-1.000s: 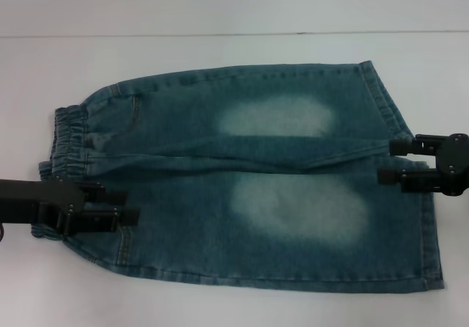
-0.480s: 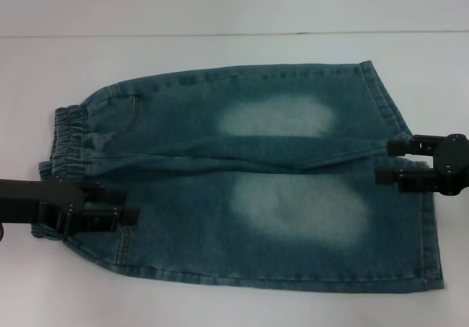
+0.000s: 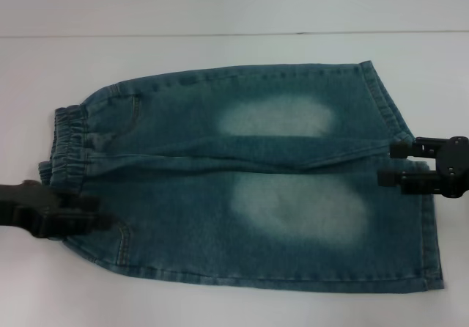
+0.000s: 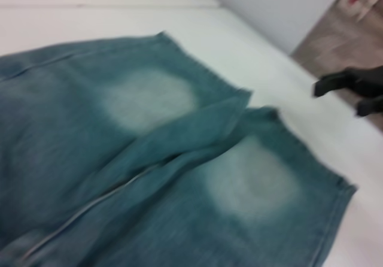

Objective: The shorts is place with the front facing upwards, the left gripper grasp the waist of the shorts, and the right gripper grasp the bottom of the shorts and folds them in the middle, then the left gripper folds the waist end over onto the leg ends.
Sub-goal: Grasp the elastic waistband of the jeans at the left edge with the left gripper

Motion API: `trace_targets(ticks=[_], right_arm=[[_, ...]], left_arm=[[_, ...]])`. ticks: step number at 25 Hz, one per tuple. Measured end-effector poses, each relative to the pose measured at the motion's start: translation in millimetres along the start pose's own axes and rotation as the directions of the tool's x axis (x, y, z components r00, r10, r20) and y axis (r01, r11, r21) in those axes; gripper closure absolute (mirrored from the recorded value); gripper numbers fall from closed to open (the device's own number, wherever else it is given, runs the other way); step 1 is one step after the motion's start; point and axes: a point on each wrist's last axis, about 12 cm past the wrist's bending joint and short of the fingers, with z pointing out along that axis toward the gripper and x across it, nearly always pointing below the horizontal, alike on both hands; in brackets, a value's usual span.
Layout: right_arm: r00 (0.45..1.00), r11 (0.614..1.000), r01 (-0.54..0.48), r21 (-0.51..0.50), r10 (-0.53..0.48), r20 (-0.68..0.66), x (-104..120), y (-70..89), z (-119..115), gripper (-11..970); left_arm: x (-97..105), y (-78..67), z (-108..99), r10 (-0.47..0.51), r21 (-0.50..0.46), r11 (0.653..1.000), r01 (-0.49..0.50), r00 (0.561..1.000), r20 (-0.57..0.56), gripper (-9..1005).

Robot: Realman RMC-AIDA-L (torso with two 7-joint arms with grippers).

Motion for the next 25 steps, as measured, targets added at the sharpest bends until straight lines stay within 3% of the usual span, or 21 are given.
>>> trace_targets(ticks=[9, 25], right_arm=[[1.000, 1.000, 0.008, -0.006, -0.008, -0.001, -1, 0.4, 1, 139], [1.000, 0.999, 0.028, -0.020, -0.028, 0.003, -9, 0.0, 7, 140]], left_arm=[[17, 8.6, -30, -0.059, -0.140, 0.988, 0.057, 0.998, -0.014, 448], [34, 26.5, -36, -0.110, -0.321, 0.943, 0.086, 0.992, -0.058, 456]])
